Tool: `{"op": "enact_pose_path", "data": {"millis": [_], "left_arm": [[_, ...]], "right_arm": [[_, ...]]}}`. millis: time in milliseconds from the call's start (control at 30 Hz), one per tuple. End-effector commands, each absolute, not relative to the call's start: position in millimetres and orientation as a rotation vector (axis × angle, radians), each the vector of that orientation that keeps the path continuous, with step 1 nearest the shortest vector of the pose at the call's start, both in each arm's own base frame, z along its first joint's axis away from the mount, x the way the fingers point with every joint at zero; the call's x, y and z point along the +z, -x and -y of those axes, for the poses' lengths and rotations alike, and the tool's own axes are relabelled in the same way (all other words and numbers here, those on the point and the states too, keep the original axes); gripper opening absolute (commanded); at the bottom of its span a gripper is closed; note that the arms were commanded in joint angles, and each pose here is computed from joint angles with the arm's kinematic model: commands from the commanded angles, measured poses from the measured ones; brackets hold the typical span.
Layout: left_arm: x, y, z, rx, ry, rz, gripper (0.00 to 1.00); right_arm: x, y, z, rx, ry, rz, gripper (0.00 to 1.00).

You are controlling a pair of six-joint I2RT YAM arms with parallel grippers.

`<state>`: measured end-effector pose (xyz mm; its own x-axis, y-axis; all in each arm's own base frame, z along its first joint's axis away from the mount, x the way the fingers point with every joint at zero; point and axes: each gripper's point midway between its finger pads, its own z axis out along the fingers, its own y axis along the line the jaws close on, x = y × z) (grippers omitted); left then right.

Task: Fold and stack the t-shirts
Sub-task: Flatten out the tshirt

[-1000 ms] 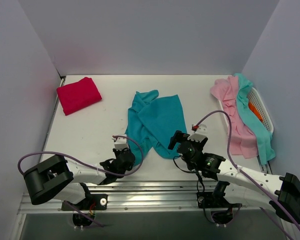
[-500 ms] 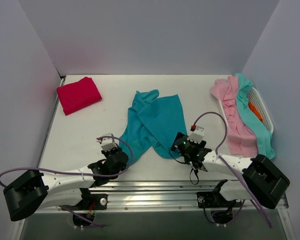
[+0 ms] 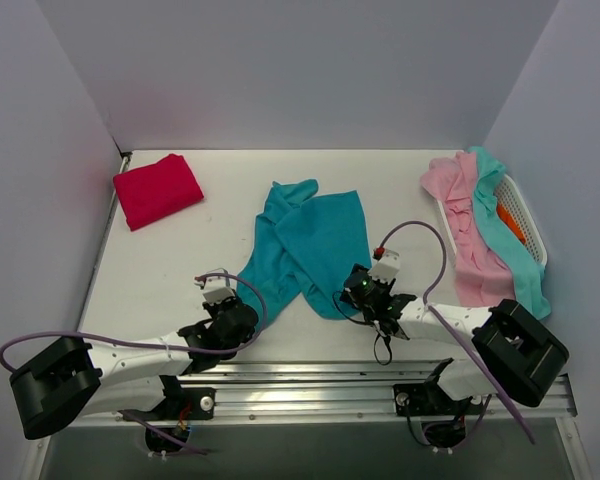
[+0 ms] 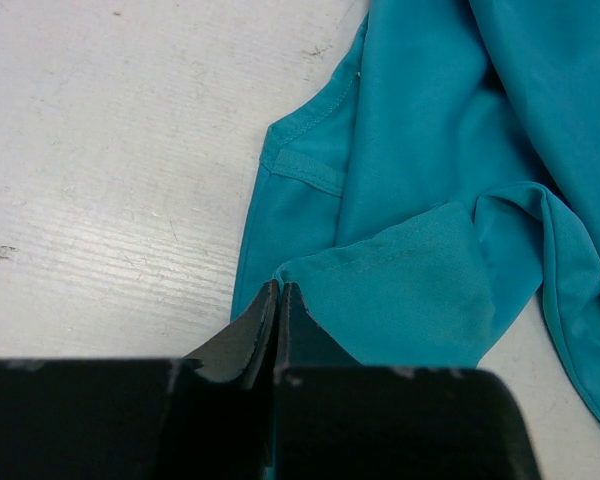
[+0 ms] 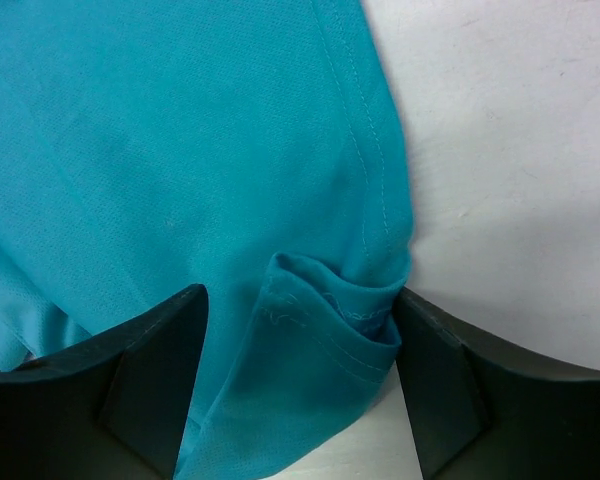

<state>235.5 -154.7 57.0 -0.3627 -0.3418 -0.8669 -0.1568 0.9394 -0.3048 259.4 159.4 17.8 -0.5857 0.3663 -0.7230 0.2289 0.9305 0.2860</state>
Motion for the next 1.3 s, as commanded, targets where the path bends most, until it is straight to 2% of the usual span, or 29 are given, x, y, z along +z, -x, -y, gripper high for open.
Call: {"op": "enact_pose_path", "data": {"millis": [0, 67, 100, 133, 500, 533, 567, 667, 800, 1000, 1267], "left_arm": [[61.4, -239.1, 154.7, -0.203, 0.377, -1.931, 0.02], [62.2, -239.2, 155.2, -0.207, 0.377, -1.929, 0.02], [61.8, -238.9, 155.1, -0.209, 0.376, -1.93, 0.02], [62.1, -239.2, 155.5, -0.212, 0.376, -1.927, 0.02], [62.7, -240.5, 156.8, -0.203, 0.364, -1.928, 0.02], [62.4, -240.3, 157.2, -0.206, 0.362, -1.929, 0.02], [62.3, -240.3, 157.3, -0.208, 0.364, -1.928, 0.02], [62.5, -240.9, 157.0, -0.205, 0.366, -1.924, 0.02], [62.8, -241.7, 156.7, -0.205, 0.369, -1.919, 0.02], [60.9, -241.8, 158.0, -0.209, 0.365, -1.924, 0.02], [65.2, -238.8, 156.9, -0.242, 0.367, -1.92, 0.02]], "right_arm": [[24.5, -265.2, -166.6, 0.214, -0.414, -2.212, 0.47], [21.7, -264.6, -166.4, 0.206, -0.413, -2.22, 0.27], [20.5, -264.0, -166.6, 0.203, -0.413, -2.224, 0.07], [19.5, -263.9, -165.9, 0.197, -0.416, -2.226, 0.0], [39.3, -242.9, -153.5, 0.063, -0.398, -2.235, 0.0], [48.1, -237.5, -148.6, 0.061, -0.403, -2.224, 0.01], [50.1, -229.2, -140.0, 0.027, -0.397, -2.237, 0.4], [66.8, -216.0, -140.5, 0.139, -0.432, -2.22, 0.99], [91.3, -208.8, -140.9, 0.235, -0.45, -2.18, 1.0], [103.9, -228.5, -150.2, 0.224, -0.428, -2.107, 0.99], [50.5, -280.0, -197.8, 0.098, -0.319, -2.172, 0.9]]}}
